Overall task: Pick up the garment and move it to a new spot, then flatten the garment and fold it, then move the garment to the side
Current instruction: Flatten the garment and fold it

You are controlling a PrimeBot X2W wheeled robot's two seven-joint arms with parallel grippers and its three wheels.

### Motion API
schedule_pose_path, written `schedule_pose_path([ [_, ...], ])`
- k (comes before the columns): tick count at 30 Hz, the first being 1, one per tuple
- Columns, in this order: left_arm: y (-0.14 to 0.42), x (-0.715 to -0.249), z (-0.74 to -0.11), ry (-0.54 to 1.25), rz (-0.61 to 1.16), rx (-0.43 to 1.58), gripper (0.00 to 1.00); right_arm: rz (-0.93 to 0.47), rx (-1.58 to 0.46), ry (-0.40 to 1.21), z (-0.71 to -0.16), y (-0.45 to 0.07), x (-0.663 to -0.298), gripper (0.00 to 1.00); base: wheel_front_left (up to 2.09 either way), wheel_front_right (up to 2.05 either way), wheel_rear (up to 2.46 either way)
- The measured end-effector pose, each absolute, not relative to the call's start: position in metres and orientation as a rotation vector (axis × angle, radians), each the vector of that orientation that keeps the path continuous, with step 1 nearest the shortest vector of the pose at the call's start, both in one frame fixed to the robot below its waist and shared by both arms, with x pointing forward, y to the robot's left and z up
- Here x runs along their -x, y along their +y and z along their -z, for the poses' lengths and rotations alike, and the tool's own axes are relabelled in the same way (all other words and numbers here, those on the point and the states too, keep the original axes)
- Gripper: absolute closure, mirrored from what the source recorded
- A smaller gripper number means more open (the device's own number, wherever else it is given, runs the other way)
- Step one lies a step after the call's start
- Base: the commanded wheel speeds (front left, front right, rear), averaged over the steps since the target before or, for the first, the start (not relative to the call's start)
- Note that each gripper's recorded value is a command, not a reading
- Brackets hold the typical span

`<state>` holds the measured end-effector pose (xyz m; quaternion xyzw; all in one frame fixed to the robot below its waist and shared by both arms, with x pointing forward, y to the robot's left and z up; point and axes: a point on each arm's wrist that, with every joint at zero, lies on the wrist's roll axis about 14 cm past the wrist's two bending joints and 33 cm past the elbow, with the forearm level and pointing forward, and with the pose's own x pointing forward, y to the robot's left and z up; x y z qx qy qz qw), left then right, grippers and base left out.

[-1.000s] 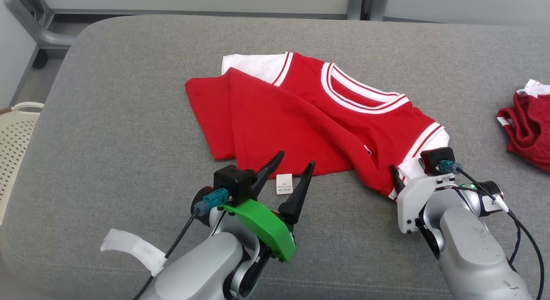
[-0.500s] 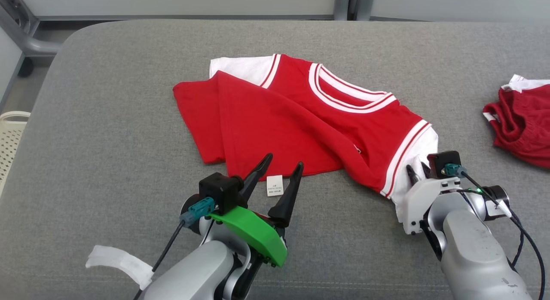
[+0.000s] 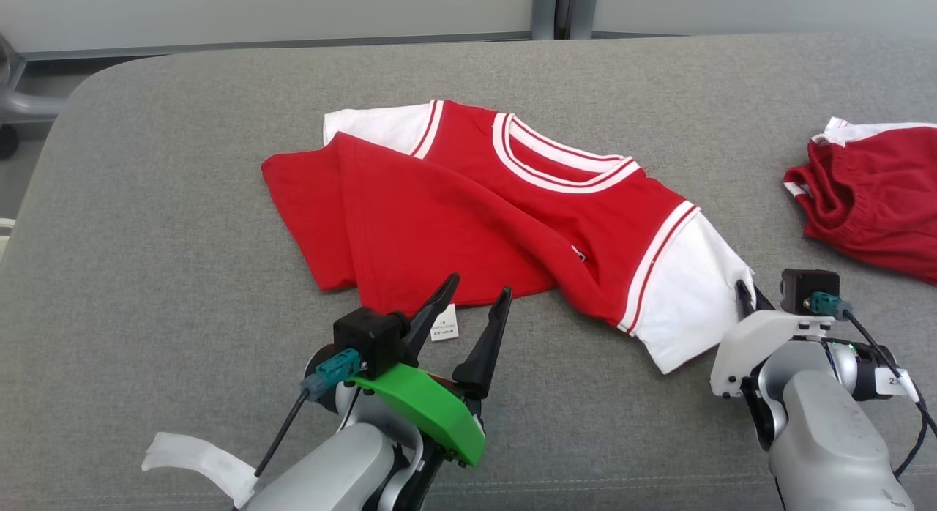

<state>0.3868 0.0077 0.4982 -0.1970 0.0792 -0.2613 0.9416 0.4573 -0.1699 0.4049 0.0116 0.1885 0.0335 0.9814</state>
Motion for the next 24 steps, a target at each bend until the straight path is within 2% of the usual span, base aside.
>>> schedule_pose_path([
  [6,0.003,-0.385,-0.500,0.161,0.549,0.405,0.00,0.029,-0.089,0.386,-0.394,-0.196,-0.439,1.00,0.00,0.00,0.00],
  [9,0.001,-0.380,-0.495,0.174,0.553,0.405,0.00,0.059,-0.114,0.378,-0.392,-0.204,-0.433,0.81,0.00,0.00,0.00],
  [11,-0.001,-0.379,-0.496,0.174,0.559,0.406,0.00,0.072,-0.128,0.373,-0.391,-0.207,-0.429,0.51,0.00,0.00,0.00],
  [12,-0.001,-0.378,-0.495,0.176,0.560,0.407,0.00,0.080,-0.138,0.371,-0.391,-0.208,-0.427,0.15,0.00,0.00,0.00],
  [13,-0.001,-0.377,-0.494,0.180,0.561,0.407,0.00,0.085,-0.142,0.370,-0.390,-0.209,-0.425,0.00,0.00,0.00,0.00],
  [24,-0.004,-0.367,-0.495,0.188,0.566,0.420,0.00,0.165,-0.158,0.356,-0.388,-0.239,-0.396,0.00,0.00,0.00,0.00],
])
